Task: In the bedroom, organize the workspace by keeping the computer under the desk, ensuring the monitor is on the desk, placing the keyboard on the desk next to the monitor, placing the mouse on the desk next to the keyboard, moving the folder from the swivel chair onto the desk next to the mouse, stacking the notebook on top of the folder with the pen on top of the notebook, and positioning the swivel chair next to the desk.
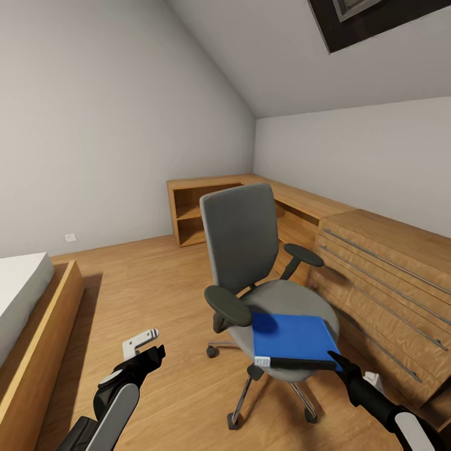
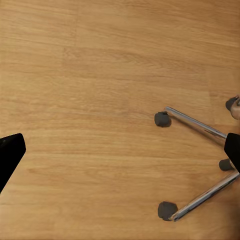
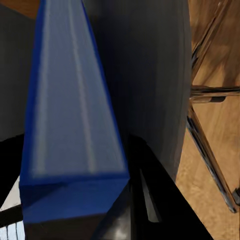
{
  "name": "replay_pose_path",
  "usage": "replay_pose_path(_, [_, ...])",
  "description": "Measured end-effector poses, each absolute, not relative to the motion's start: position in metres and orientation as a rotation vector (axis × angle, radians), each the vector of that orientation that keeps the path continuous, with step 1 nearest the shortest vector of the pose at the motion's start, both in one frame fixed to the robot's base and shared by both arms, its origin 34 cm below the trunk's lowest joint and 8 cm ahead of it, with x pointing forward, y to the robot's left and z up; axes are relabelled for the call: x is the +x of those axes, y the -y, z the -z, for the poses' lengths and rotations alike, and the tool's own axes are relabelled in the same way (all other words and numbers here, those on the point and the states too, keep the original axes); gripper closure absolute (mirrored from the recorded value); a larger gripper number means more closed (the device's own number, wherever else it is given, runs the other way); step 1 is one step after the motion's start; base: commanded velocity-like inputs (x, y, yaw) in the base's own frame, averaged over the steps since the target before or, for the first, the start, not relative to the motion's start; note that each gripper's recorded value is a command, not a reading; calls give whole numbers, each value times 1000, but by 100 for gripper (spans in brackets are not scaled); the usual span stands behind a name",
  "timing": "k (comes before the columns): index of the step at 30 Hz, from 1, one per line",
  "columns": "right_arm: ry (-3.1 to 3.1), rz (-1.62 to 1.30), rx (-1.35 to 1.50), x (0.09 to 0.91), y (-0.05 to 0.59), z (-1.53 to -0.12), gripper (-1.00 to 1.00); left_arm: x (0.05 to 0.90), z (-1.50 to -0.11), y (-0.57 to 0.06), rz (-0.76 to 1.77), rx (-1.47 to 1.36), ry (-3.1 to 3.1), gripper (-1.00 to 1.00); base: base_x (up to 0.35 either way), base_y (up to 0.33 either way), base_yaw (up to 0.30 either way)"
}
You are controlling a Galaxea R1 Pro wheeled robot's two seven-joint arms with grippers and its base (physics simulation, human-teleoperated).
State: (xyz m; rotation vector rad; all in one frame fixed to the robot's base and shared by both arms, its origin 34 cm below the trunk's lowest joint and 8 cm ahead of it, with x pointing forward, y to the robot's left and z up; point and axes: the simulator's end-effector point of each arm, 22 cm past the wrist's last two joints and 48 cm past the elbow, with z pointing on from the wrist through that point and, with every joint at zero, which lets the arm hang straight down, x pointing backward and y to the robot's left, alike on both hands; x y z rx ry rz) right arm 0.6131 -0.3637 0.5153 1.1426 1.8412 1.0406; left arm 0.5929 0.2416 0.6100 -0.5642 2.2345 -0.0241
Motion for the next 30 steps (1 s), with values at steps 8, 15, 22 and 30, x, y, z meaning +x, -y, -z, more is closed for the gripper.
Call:
replay_pose_path(8, [-1845, -1037, 1140, 613, 364, -517, 100, 593, -612, -240, 27, -564, -2234, -100, 0, 0, 0])
replay_pose_path(15, [-1845, -1035, 1139, 616, 365, -532, 100, 596, -627, -241, 25, -564, -2234, -100, 0, 0, 0])
replay_pose_path(22, [-1845, -1031, 1139, 619, 367, -547, 100, 599, -641, -241, 26, -565, -2235, -100, -160, -86, 0])
replay_pose_path(30, [-1816, -1033, 1114, 626, 371, -572, 100, 602, -658, -241, 22, -562, -2234, -100, -276, -230, 0])
